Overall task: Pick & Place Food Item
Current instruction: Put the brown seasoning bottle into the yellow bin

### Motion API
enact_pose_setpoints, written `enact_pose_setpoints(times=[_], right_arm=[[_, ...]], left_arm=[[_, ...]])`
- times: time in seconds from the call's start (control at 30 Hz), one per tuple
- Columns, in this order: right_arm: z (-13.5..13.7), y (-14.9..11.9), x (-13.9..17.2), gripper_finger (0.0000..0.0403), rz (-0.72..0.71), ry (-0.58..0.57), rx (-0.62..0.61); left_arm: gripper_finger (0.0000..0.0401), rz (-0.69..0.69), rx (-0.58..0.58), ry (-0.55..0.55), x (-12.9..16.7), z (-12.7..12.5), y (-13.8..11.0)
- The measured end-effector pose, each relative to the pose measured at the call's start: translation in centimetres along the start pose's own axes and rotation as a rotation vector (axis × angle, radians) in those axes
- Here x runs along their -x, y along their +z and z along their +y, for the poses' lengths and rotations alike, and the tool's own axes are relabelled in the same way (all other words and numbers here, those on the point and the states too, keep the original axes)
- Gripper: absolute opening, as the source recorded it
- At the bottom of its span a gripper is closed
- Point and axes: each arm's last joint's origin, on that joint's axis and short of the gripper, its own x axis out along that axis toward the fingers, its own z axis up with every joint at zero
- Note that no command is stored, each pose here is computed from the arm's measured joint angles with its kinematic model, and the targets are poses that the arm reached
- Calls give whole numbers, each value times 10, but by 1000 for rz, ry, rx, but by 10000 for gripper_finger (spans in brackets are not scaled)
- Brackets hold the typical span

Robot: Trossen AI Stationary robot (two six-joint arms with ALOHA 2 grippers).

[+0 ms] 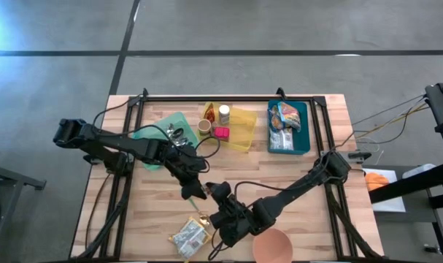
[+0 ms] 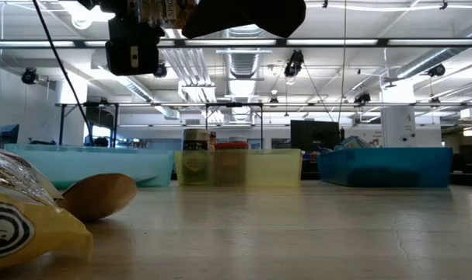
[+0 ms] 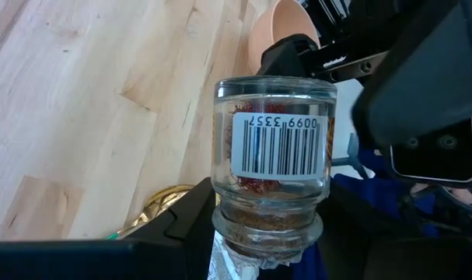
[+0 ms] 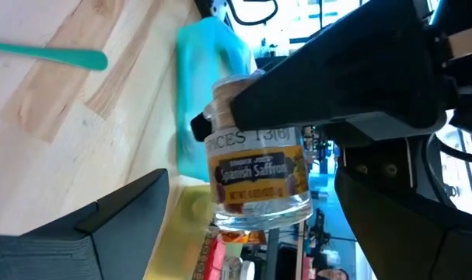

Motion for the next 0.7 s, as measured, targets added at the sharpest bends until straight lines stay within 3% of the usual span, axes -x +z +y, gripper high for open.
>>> enact_pose_setpoints(times=[0.23,0.6,0.7], right_arm=[[1,4,-4,351,-13,-18,50],[1,2,-10,193,-2,-19,15],[1,3,-9,188,-3,-19,4]], left_arm=[[168,0,0,-1,0,0,0],[168,16,-9,-17,-1,-1,-1],[168,17,-10,-19,-1,-1,-1]])
